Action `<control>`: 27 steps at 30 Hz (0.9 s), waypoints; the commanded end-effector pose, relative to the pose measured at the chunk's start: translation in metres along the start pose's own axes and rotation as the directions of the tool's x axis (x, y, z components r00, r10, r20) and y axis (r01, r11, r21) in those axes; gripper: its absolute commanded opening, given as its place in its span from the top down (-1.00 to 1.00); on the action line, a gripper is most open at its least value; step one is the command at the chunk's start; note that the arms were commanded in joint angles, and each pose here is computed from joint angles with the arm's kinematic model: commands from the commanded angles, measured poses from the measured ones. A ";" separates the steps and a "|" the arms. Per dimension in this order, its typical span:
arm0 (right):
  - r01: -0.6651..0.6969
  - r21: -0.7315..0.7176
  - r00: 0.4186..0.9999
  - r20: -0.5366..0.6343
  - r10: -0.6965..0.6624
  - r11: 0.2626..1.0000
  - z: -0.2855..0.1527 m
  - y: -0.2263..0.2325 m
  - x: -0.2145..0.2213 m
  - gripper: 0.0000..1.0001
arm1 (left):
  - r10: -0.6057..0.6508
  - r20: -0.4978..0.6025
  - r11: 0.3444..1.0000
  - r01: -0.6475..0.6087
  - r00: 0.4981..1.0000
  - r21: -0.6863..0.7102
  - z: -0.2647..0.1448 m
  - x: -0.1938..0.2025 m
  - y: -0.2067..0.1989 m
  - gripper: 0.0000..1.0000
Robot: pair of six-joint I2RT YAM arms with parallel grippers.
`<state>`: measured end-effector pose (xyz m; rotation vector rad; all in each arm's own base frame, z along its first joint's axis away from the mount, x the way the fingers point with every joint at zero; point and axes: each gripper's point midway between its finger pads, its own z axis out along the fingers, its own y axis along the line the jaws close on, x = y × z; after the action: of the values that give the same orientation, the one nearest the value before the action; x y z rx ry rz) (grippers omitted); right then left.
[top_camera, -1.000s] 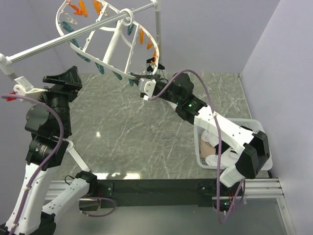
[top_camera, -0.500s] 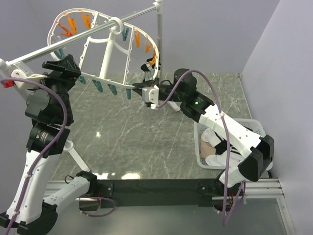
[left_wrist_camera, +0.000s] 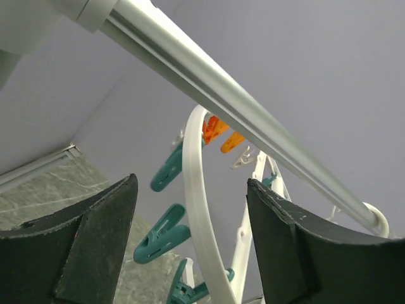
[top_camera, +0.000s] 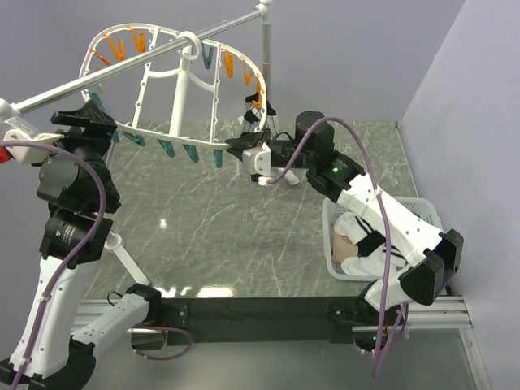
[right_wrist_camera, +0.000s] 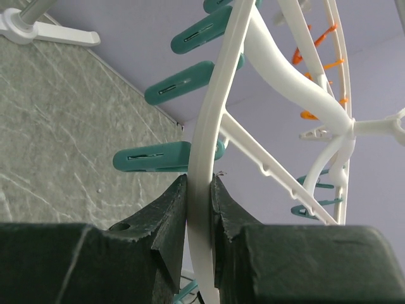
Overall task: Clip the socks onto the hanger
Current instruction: Rotate the hanger at the clothesline.
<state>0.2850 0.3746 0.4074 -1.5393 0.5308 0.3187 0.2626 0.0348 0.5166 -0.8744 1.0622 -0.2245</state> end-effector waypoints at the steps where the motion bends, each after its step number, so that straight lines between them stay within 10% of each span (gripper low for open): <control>1: 0.050 0.018 0.994 0.094 -0.051 0.999 -0.016 -0.020 -0.037 0.59 | 0.023 0.023 0.999 -0.022 0.999 -0.032 0.003 0.000 0.008 -0.48; 17: 0.005 0.133 0.993 0.118 -0.021 0.991 -0.022 -0.048 -0.037 0.47 | 0.024 -0.078 0.998 -0.030 0.997 -0.064 0.010 0.033 0.026 -0.43; 27: -0.111 0.332 0.992 0.095 0.084 0.937 -0.035 -0.083 -0.012 -0.41 | -0.065 -0.153 0.998 0.063 0.986 -0.016 -0.001 0.049 0.022 -0.32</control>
<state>0.3091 0.3531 0.4557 -1.2982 0.5704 0.3670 0.2778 0.0304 0.4712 -0.9148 1.1649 -0.2768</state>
